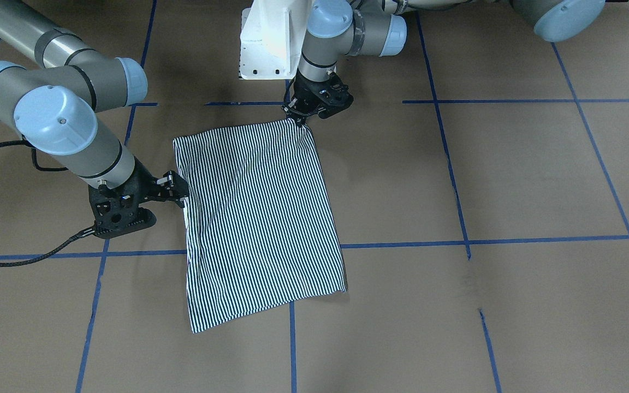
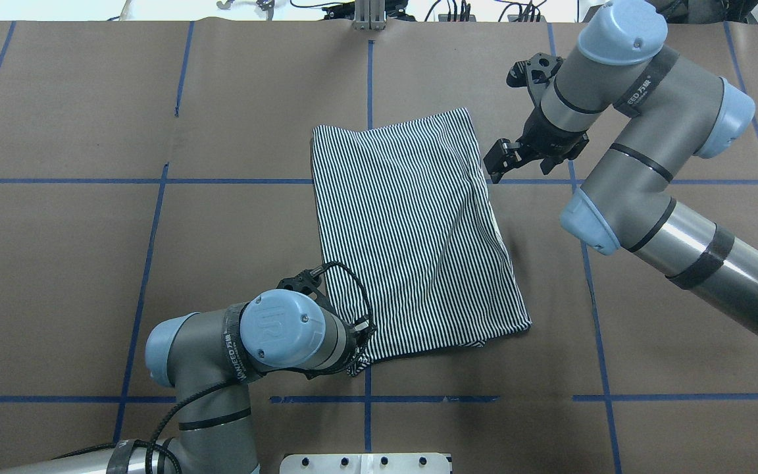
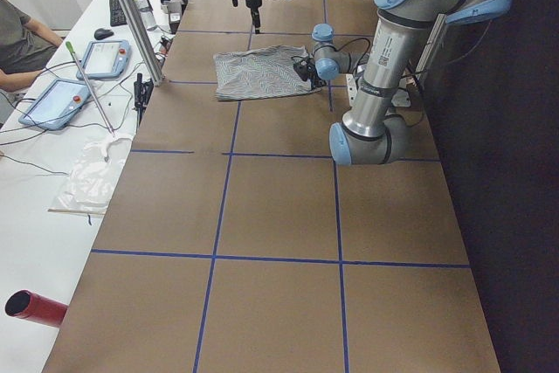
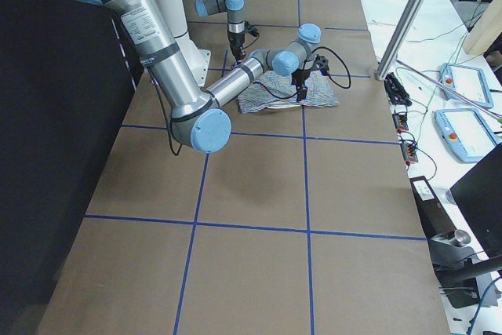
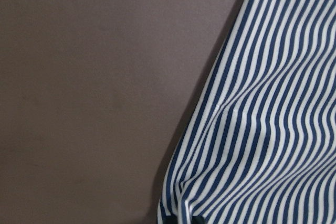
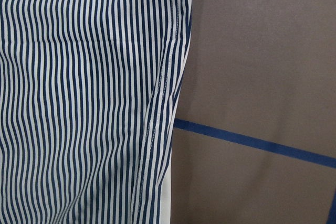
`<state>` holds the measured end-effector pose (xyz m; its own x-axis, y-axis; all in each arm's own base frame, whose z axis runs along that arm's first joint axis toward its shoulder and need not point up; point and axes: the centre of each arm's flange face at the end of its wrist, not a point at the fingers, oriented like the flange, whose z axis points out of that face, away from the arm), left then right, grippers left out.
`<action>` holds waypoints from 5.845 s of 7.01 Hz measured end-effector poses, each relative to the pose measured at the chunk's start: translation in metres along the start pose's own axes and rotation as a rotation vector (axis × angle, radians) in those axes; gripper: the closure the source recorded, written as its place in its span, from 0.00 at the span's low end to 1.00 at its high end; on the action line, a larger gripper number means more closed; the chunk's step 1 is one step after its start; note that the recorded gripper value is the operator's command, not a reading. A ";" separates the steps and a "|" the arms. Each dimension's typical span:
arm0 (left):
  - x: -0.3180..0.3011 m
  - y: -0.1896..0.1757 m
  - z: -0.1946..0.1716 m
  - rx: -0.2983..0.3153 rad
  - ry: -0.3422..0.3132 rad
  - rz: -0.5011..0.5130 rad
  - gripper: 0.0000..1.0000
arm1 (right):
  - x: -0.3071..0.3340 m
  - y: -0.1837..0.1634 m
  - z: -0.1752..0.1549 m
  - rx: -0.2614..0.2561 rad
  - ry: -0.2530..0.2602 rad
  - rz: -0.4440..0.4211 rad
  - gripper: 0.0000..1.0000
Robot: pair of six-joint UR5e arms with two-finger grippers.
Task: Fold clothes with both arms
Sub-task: 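Lower the right gripper to the shirt's near edge beside the left gripper, then grasp the shirt's near edge with both grippers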
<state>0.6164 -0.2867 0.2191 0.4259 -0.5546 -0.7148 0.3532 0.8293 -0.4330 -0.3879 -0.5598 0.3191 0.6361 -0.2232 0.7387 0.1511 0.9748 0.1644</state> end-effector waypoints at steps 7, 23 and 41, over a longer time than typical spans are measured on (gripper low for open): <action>-0.026 -0.009 -0.036 0.000 0.020 0.213 1.00 | -0.128 0.112 0.036 -0.052 -0.047 0.541 0.00; -0.016 0.000 -0.044 -0.011 0.045 0.221 1.00 | -0.141 0.214 0.118 0.015 0.118 0.703 1.00; -0.026 0.014 -0.110 -0.007 0.012 0.259 1.00 | -0.171 0.238 0.022 -0.052 -0.088 0.683 1.00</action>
<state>0.5188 -0.2530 0.1705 0.4916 -0.3229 -0.8087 0.2279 0.9440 -0.2384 -0.4774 -0.2892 0.2461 0.5384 0.4446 0.7159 -0.2240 0.8944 -0.3870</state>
